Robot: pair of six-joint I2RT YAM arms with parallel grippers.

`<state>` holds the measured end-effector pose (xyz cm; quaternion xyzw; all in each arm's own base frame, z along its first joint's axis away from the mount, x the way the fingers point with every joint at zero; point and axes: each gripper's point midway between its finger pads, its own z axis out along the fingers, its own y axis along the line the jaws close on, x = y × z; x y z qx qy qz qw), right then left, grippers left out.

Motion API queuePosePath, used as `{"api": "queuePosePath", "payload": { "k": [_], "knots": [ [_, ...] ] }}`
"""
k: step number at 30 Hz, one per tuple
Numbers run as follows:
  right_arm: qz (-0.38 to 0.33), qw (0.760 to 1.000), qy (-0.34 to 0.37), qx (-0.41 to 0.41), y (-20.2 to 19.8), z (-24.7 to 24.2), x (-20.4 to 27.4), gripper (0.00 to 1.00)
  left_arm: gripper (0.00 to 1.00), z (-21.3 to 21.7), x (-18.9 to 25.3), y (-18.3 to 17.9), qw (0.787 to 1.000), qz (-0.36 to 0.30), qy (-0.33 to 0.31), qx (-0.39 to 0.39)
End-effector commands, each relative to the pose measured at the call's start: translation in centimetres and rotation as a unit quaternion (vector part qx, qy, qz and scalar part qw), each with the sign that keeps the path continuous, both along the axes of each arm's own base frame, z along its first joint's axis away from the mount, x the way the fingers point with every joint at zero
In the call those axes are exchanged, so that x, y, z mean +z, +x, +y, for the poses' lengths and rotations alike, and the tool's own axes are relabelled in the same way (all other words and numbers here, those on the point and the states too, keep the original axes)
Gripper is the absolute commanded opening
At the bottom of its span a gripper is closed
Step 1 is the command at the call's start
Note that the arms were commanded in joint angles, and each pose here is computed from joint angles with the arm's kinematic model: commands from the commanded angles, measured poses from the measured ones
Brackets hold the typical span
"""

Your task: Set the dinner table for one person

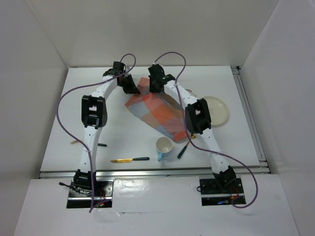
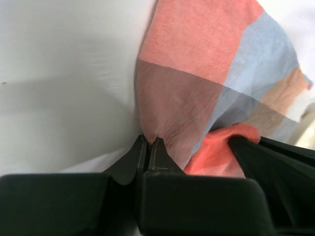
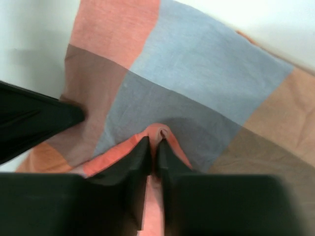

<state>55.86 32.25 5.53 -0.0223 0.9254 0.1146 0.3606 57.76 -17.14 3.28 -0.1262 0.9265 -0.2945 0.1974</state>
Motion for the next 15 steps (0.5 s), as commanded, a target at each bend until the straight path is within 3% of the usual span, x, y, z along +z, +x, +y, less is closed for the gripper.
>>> {"api": "queuePosePath", "payload": {
  "k": [1,3,9,13,15],
  "knots": [
    [-0.065,0.997,0.035,-0.005,1.7,1.5,4.5,0.1,0.0,0.9,3.9,1.0,0.999,-0.033,-0.042,0.008],
    [-0.08,0.996,0.031,-0.023,2.3,0.4,6.0,0.0,0.0,2.1,6.8,1.6,0.997,-0.06,-0.046,0.021],
    [-0.166,0.981,0.072,-0.068,5.1,-4.3,15.8,0.0,0.0,5.5,15.5,2.7,0.987,-0.129,-0.074,0.067],
    [-0.259,0.954,0.137,-0.067,5.9,-7.7,26.0,0.0,0.0,8.6,22.7,2.8,0.97,-0.182,-0.123,0.104],
    [-0.277,0.948,0.149,-0.052,5.8,-8.7,27.5,0.0,0.0,8.9,26.0,1.9,0.963,-0.207,-0.137,0.109]
  ]
}}
